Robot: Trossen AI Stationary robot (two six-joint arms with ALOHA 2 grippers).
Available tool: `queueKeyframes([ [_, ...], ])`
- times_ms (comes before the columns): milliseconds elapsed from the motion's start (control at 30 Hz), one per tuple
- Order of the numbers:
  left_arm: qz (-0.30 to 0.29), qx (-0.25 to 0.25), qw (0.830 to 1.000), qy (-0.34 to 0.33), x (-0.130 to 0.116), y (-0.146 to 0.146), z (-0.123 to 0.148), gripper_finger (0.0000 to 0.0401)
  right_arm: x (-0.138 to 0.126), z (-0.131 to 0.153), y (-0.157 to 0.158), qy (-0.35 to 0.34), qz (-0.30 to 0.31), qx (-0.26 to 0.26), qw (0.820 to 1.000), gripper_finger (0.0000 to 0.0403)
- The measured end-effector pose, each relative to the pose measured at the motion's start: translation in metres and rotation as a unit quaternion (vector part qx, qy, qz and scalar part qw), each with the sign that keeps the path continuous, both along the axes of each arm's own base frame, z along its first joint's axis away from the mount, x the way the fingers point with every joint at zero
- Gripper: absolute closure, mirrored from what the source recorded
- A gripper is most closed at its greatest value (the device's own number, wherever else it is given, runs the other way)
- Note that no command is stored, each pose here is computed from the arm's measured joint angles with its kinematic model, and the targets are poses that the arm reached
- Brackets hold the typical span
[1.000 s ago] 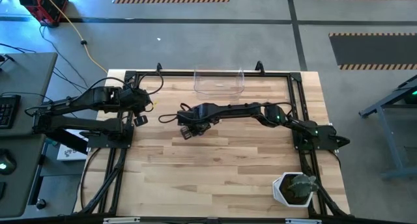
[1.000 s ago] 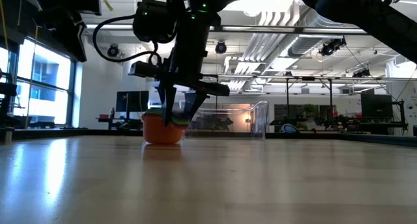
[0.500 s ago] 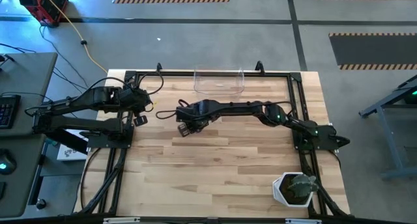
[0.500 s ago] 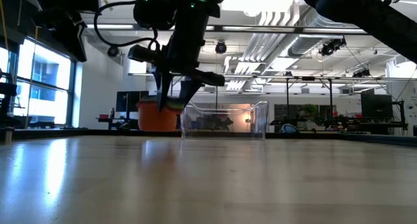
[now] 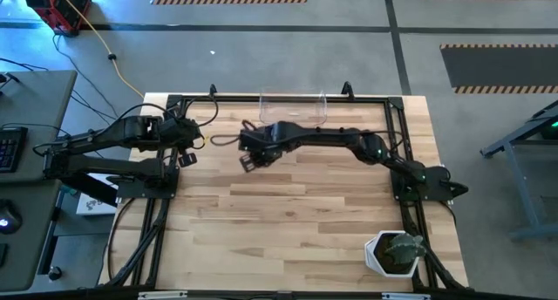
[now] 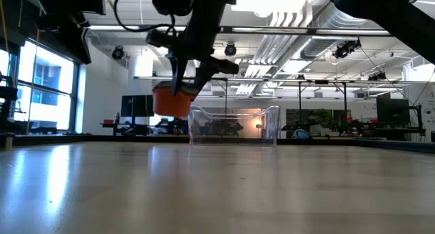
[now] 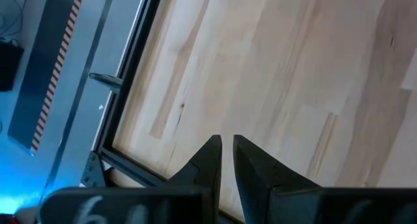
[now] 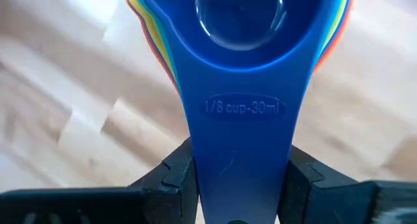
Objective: Nest measuring cups in basket
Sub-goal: Put the nested measuring cups into the transparent bin
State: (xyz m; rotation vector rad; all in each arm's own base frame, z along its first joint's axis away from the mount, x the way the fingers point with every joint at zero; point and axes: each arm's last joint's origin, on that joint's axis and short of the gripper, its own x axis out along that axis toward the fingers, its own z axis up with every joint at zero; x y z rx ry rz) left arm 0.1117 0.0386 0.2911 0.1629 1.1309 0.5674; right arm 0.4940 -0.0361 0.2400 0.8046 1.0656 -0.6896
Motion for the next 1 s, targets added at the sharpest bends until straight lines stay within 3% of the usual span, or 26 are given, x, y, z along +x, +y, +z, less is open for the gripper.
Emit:
queueKeyframes([
  [367,-0.002,0.008,1.000,-0.001,0.001,0.001,0.001,0.0369,-0.029,0.047,-0.058,-0.016,-0.018,-0.052,0.998,0.0278],
  [600,0.003,0.028,0.999,-0.019,0.004,0.002,0.003,0.0369,-0.061,0.068,-0.110,0.028,0.009,-0.110,0.993,0.0278],
  [800,-0.002,0.039,0.998,-0.050,0.010,0.003,0.007,0.0369,-0.082,0.061,-0.156,0.064,0.060,-0.108,0.990,0.0278],
  [1000,0.000,0.041,0.997,-0.063,0.012,0.004,0.008,0.0369,-0.085,0.038,-0.171,0.068,0.144,-0.084,0.984,0.0278],
])
